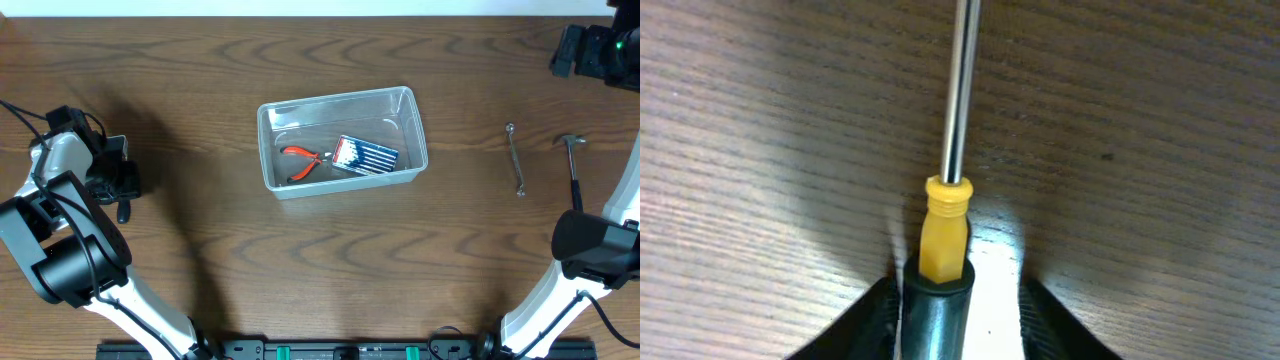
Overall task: Pack container
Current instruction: 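Move the left gripper to the yellow screwdriver and grasp its handle, then carry the screwdriver with the left gripper and drop it into the container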
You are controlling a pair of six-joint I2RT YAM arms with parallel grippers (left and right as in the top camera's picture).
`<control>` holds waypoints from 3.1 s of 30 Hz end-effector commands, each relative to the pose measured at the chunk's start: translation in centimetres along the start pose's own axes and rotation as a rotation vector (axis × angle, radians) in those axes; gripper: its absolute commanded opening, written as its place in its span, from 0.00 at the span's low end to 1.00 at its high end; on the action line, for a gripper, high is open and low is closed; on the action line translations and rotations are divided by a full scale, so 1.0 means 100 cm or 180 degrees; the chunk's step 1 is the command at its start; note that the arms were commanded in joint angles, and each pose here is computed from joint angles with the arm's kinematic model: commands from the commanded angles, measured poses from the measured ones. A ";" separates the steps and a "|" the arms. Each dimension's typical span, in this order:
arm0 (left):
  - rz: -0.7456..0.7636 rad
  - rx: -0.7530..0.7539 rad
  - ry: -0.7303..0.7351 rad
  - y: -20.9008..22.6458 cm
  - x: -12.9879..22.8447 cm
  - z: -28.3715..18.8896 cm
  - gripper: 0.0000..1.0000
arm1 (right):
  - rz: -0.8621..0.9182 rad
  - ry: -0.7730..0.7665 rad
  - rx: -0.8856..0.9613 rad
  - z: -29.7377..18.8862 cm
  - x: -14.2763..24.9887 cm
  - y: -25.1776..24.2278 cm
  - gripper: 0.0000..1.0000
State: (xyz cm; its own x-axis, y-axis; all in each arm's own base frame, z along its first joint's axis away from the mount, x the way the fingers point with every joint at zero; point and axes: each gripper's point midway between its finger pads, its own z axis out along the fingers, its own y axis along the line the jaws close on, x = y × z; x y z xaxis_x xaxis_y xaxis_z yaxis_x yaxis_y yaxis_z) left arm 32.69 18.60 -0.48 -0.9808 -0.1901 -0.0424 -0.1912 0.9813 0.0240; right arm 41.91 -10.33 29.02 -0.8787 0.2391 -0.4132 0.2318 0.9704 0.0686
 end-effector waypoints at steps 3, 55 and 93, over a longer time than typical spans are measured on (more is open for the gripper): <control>0.0000 -0.0031 0.0208 0.000 0.010 0.024 0.30 | 0.0052 0.0047 -0.0030 0.004 0.002 0.002 0.99; 0.4502 0.0582 -0.0901 -0.434 0.027 -0.131 0.06 | -0.0033 0.0298 -0.0062 0.003 0.021 0.012 0.99; 0.2420 -0.0262 -0.1643 -0.277 0.008 -0.286 0.78 | -0.0815 0.0113 -0.0290 -0.016 0.022 0.062 0.99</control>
State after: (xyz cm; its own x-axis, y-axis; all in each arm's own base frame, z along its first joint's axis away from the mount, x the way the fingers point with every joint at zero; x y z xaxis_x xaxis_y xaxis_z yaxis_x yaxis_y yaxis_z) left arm 36.44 -14.57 22.33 -0.6105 0.7225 -0.3245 0.6931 0.6856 0.2227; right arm 41.12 -6.95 28.42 -0.9254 0.1242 -0.3581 0.1068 0.9919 0.0682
